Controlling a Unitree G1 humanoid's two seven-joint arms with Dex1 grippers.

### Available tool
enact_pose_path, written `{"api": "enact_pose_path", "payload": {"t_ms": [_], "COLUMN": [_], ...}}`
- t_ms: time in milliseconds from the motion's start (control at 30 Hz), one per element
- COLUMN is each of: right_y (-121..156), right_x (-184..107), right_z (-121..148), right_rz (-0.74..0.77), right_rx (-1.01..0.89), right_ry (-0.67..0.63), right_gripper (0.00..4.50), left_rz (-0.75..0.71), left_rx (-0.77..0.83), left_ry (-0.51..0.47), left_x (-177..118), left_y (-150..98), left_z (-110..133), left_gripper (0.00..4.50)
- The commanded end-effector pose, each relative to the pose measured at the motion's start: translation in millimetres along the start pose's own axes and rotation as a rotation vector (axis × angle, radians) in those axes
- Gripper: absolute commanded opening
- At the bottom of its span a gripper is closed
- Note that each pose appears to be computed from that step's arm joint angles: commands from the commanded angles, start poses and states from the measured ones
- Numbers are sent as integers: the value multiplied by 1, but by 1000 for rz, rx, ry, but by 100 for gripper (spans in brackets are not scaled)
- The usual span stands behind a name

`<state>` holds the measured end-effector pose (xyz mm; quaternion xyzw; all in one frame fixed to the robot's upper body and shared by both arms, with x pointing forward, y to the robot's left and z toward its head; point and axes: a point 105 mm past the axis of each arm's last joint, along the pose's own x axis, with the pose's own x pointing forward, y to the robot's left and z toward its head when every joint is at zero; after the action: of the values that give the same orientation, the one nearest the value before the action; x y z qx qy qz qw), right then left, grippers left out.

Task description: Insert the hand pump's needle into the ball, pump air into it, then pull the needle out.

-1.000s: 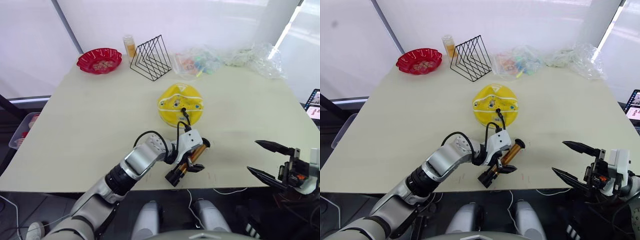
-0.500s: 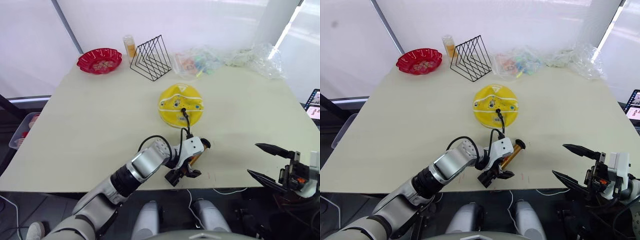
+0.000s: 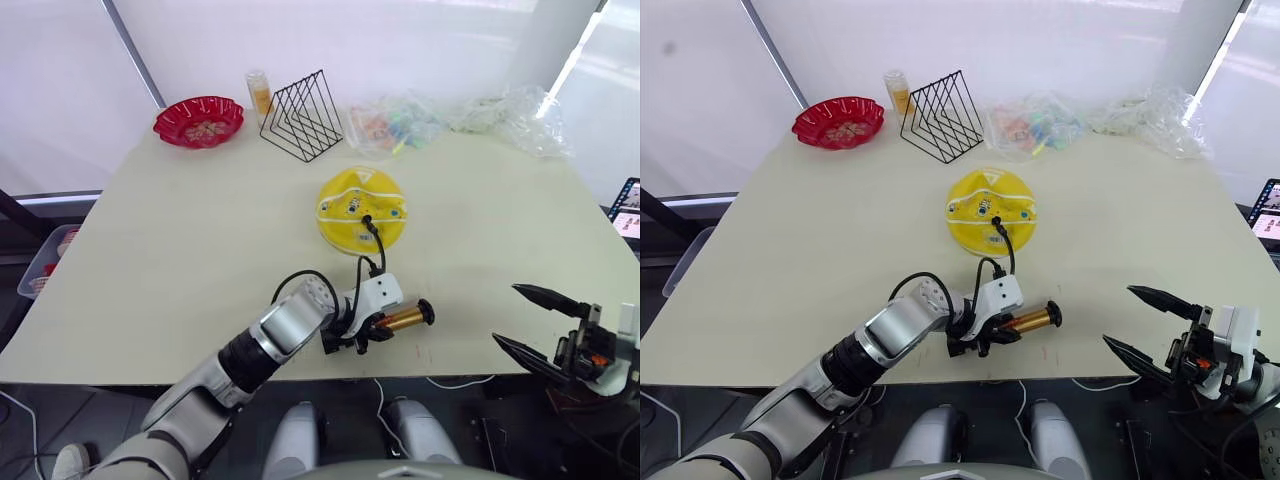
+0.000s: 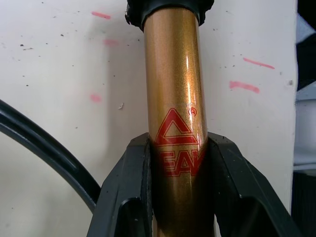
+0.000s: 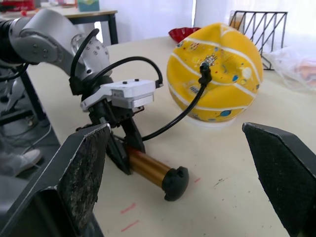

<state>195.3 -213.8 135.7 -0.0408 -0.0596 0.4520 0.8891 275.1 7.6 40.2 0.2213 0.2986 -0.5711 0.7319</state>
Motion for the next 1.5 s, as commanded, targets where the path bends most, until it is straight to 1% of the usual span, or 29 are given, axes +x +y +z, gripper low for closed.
{"api": "enact_pose_path", "payload": {"t_ms": [33, 100, 167, 300, 367, 467, 567, 667, 767, 900, 1133, 1300, 1500], "right_y": [2, 2, 1, -1, -2, -2, -1, -2, -7, -11, -6, -2, 1], "right_x": [9, 13, 16, 38, 49, 66, 79, 86, 100, 110, 120, 122, 122], "right_z": [11, 13, 14, 18, 22, 31, 34, 35, 36, 38, 45, 50, 55], "right_rz": [-22, -47, -71, -174, -205, -228, -243, -256, -280, -291, -253, -212, -185], "right_rx": [14, 41, 61, 203, 255, 345, 423, 462, 586, 686, 775, 816, 817], "right_ry": [-52, -71, -74, -136, -156, -210, -225, -223, -259, -286, -325, -342, -353], "right_gripper": [450, 450, 450, 450, 450, 450, 450, 450, 450, 450, 450, 450, 450], "left_rz": [-5, -5, -17, -46, -48, -34, -26, -31, -35, -50, -51, -50, -56], "left_rx": [60, 79, 59, 125, 104, 93, 94, 83, 85, 90, 90, 83, 70], "left_ry": [-124, -198, -236, -430, -508, -579, -650, -678, -738, -771, -776, -776, -762], "left_x": [-12, -17, -19, -42, -50, -55, -59, -60, -63, -64, -62, -60, -56], "left_y": [2, 4, 3, 2, 3, 7, 8, 8, 6, 2, 1, 2, 1], "left_z": [21, 29, 32, 47, 51, 53, 58, 61, 67, 71, 73, 73, 70], "left_gripper": [101, 101, 101, 101, 101, 101, 101, 101, 101, 101, 101, 101, 101]}}
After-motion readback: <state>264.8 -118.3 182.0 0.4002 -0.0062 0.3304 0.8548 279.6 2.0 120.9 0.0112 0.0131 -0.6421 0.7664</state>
